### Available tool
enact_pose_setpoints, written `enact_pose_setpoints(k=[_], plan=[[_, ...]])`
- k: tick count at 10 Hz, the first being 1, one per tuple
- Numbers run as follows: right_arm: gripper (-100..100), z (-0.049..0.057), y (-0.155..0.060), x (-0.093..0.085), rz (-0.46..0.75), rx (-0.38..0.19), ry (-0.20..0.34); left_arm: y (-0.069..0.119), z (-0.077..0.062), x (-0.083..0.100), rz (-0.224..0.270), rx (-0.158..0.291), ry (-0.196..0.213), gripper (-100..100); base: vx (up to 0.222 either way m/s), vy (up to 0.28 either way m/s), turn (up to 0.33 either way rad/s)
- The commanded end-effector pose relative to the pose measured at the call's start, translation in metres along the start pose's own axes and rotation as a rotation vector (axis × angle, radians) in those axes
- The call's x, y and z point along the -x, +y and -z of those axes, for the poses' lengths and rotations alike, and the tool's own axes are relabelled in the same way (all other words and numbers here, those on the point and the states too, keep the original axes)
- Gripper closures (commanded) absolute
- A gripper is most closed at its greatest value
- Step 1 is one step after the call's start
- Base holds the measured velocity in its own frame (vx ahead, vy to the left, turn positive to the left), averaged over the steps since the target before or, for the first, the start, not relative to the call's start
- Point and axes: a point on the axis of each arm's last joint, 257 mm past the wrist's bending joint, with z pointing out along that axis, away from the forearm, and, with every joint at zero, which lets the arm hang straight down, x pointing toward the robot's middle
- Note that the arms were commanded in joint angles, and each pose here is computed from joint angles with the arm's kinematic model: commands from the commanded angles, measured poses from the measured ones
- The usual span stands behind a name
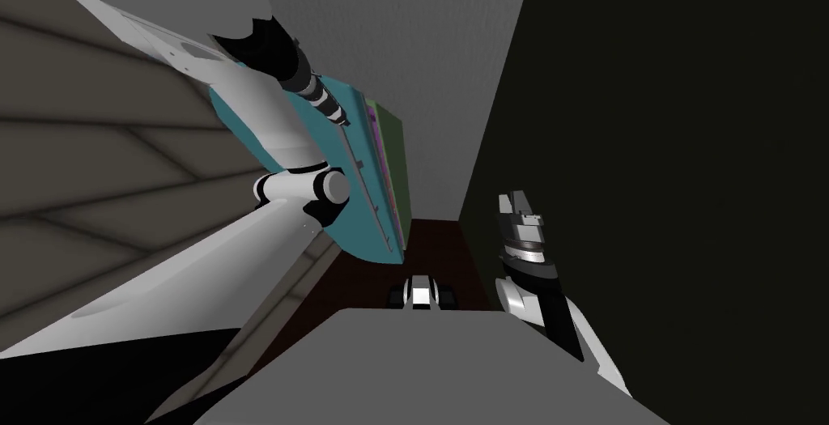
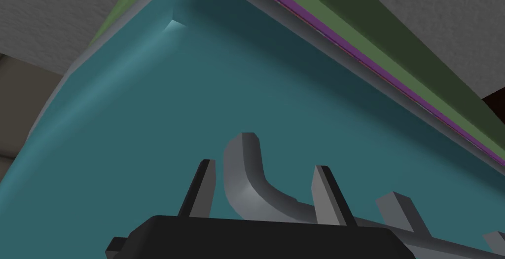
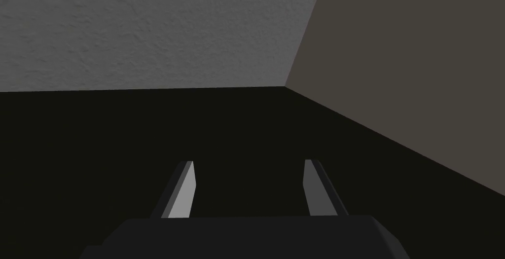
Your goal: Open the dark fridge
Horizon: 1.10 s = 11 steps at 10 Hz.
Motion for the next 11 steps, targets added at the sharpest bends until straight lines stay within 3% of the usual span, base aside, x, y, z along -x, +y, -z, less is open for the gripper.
enact_pose_setpoints(k=[1,3,4,6,7,8,9,10,11], plan=[[0,0.0,0.0,0.0,0.0,0.0,0.0,0.016,0.005,-0.022,-0.029,0.058,0.086,100,-0.12,0.12,0.12],[0,0.0,0.0,0.0,0.0,0.0,0.0,0.035,0.012,-0.051,-0.063,0.121,0.19,100,-0.138,0.141,0.24],[0,0.0,0.0,0.0,0.0,0.0,0.0,0.037,0.013,-0.054,-0.07,0.129,0.204,100,-0.126,0.104,0.121],[0,0.0,0.0,0.0,0.0,0.0,0.0,0.056,0.025,-0.082,-0.105,0.189,0.309,100,-0.152,0.146,0.28],[0,0.0,0.0,0.0,0.0,0.0,0.0,0.059,0.026,-0.085,-0.113,0.197,0.324,100,-0.123,0.149,0.119],[0,0.0,0.0,0.0,0.0,0.0,0.0,0.069,0.033,-0.099,-0.132,0.226,0.379,100,-0.113,0.13,0.2],[0,0.0,0.0,0.0,0.0,0.0,0.0,0.069,0.034,-0.1,-0.135,0.229,0.385,100,-0.082,0.1,0.122],[0,0.0,0.0,0.0,0.0,0.0,0.0,0.079,0.043,-0.114,-0.156,0.258,0.442,100,-0.094,0.128,0.256],[0,0.0,0.0,0.0,0.0,0.0,0.0,0.075,0.038,-0.108,-0.143,0.243,0.413,100,-0.048,0.066,0.052]])
